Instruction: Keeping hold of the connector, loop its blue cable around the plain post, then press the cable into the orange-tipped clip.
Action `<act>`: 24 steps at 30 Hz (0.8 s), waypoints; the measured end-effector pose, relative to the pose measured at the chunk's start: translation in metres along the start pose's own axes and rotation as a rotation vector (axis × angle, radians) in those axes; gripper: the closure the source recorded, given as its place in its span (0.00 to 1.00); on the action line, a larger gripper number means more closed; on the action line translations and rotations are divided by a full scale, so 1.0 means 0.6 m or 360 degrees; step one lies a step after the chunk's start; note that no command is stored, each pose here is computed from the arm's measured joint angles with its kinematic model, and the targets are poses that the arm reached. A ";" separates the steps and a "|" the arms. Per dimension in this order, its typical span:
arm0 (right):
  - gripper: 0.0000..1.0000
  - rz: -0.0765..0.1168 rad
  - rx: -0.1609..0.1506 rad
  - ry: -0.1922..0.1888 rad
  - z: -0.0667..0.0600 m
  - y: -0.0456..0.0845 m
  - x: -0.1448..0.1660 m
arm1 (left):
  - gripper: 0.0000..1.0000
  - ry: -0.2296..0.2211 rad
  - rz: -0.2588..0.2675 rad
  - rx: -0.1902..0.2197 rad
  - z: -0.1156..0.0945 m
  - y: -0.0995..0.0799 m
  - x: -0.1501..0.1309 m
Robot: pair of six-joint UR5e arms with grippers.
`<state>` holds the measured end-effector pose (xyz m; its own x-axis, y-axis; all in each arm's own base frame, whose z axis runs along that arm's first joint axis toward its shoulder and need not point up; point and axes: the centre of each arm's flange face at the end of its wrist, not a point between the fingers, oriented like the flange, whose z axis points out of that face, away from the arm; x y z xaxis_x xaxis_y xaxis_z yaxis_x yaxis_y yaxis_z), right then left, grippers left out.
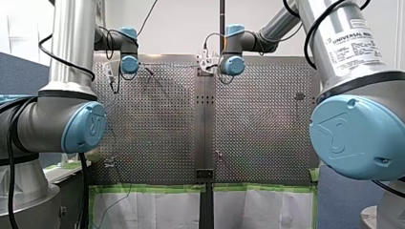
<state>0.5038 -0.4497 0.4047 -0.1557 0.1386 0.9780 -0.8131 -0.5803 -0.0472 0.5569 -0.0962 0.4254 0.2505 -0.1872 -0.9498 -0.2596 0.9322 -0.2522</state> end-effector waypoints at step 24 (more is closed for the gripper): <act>1.00 -0.0014 -0.0004 -0.0090 0.007 -0.001 -0.067 | 1.00 0.0194 0.0044 0.0007 0.016 0.015 0.133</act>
<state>0.5126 -0.4583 0.3663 -0.1165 0.0980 0.9883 -0.8158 -0.5770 -0.0390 0.5839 -0.0999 0.3490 0.1279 -0.1972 -0.9720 -0.2609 0.9388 -0.2248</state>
